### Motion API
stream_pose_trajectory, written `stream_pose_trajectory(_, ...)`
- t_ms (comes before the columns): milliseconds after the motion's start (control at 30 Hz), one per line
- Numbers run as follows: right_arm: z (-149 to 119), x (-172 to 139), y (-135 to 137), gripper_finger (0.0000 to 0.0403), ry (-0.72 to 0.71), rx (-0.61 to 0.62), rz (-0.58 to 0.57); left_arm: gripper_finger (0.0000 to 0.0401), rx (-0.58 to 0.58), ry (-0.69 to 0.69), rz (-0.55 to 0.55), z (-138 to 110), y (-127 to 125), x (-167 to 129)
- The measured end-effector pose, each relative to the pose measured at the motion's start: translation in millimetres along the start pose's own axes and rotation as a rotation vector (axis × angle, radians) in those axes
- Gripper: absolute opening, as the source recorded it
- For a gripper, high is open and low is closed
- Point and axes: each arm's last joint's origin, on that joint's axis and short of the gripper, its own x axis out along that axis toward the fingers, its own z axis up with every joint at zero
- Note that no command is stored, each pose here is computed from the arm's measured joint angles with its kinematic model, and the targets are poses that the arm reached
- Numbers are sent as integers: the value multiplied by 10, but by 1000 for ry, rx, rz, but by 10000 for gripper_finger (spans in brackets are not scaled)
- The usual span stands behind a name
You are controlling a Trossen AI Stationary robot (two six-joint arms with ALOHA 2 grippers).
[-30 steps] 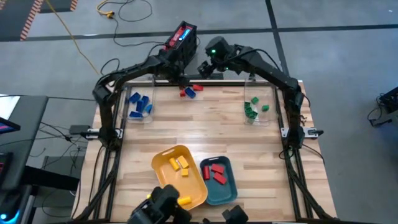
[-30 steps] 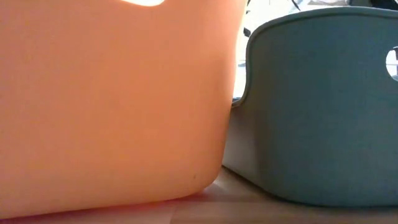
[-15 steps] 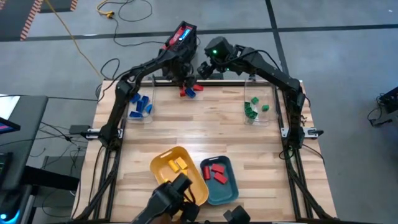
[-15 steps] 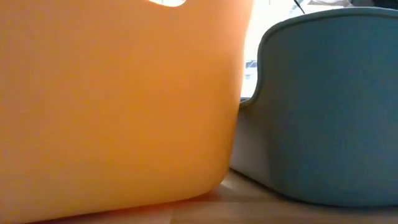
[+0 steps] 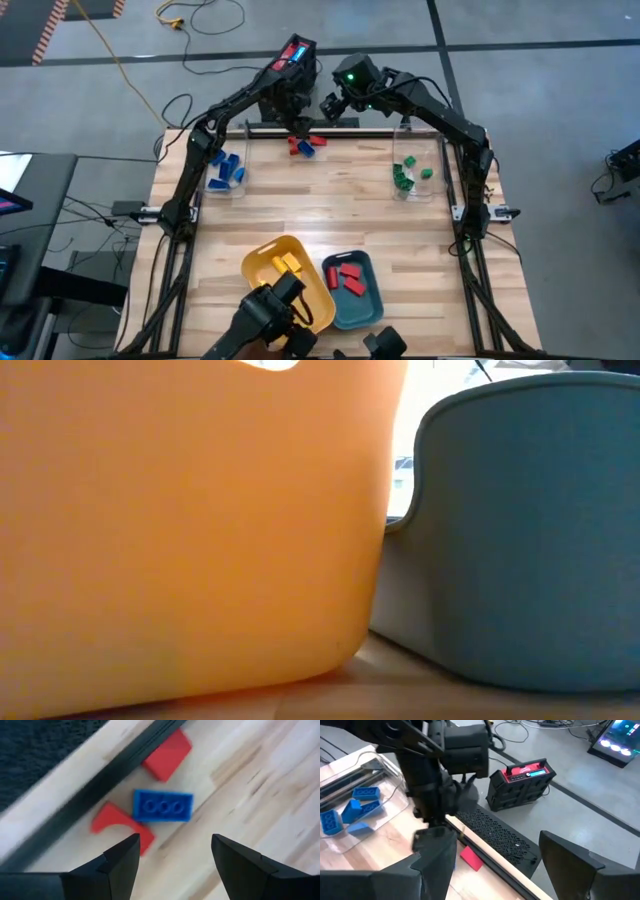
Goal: Sort blocks
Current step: Put the red block into the blue bin
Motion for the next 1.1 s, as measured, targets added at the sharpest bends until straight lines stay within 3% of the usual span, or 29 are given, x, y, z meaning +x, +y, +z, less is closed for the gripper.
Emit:
stream_pose_trajectory(200,11,4,-2,298,-6,5,23,221,277,84,58,-76,50,-45)
stream_pose_trajectory(367,18,3,3,298,-13,-3,31,203,401,126,115,-100,133,-70)
stream_pose_trajectory(533,39,3,13,298,-29,-11,69,195,456,105,229,-54,132,-61)
stream_pose_trajectory(667,62,1,28,298,-50,-29,106,194,566,135,345,-40,156,-68)
stream_pose_trajectory(900,66,12,-4,298,-49,-44,102,194,804,91,331,28,42,-28)
stream_pose_trajectory(1000,64,12,-3,298,-47,-44,102,194,844,51,335,68,8,-15)
stream_pose_trajectory(1100,58,-2,36,298,-48,-50,111,194,894,99,308,49,45,69)
